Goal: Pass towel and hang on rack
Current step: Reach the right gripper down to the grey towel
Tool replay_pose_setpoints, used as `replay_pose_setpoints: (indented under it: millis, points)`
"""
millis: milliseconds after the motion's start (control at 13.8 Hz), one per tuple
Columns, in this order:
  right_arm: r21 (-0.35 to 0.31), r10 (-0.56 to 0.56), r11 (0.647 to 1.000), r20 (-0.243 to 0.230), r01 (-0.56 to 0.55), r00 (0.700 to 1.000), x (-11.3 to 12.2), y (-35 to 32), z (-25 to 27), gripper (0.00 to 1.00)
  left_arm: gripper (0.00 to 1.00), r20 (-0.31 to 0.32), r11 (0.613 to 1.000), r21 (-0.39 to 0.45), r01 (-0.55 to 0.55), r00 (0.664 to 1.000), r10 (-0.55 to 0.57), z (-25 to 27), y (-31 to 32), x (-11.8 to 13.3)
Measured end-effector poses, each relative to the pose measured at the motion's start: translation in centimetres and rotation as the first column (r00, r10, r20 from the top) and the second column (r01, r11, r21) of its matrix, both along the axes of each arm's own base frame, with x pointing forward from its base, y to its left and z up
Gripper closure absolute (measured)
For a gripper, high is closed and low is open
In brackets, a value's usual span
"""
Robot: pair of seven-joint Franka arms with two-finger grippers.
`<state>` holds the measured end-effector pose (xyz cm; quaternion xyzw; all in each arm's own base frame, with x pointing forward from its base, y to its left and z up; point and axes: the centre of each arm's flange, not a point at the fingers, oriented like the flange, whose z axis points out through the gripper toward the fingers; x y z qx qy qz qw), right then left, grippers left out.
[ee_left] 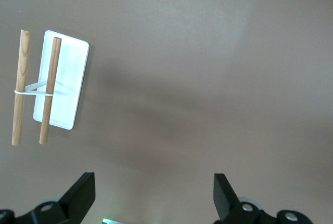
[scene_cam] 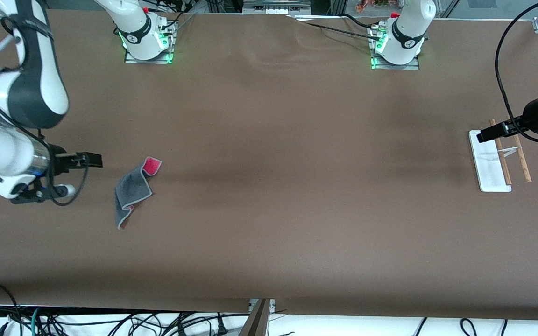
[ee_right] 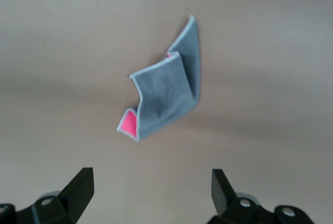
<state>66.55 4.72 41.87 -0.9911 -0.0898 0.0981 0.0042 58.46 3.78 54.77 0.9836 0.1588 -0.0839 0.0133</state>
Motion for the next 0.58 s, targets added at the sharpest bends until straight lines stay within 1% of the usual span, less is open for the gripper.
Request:
replay_pose_setpoints:
  millis: [144, 361, 578]
  points:
    - [-0.002, 0.015, 1.0, -0.002, -0.015, 1.0, 0.7, 1.8, -2.8, 0.0, 0.0, 0.0, 1.0, 0.0, 0.0, 1.0, 0.0, 0.0, 0.0, 0.0]
    - [-0.018, -0.012, 1.0, -0.023, 0.012, 1.0, 1.1, 4.4, -6.7, 0.0, 0.0, 0.0, 1.0, 0.0, 0.0, 1.0, 0.0, 0.0, 0.0, 0.0]
    - [-0.023, -0.014, 1.0, -0.039, 0.014, 0.999, 1.4, 5.2, -10.8, 0.0, 0.0, 0.0, 1.0, 0.0, 0.0, 1.0, 0.0, 0.0, 0.0, 0.0]
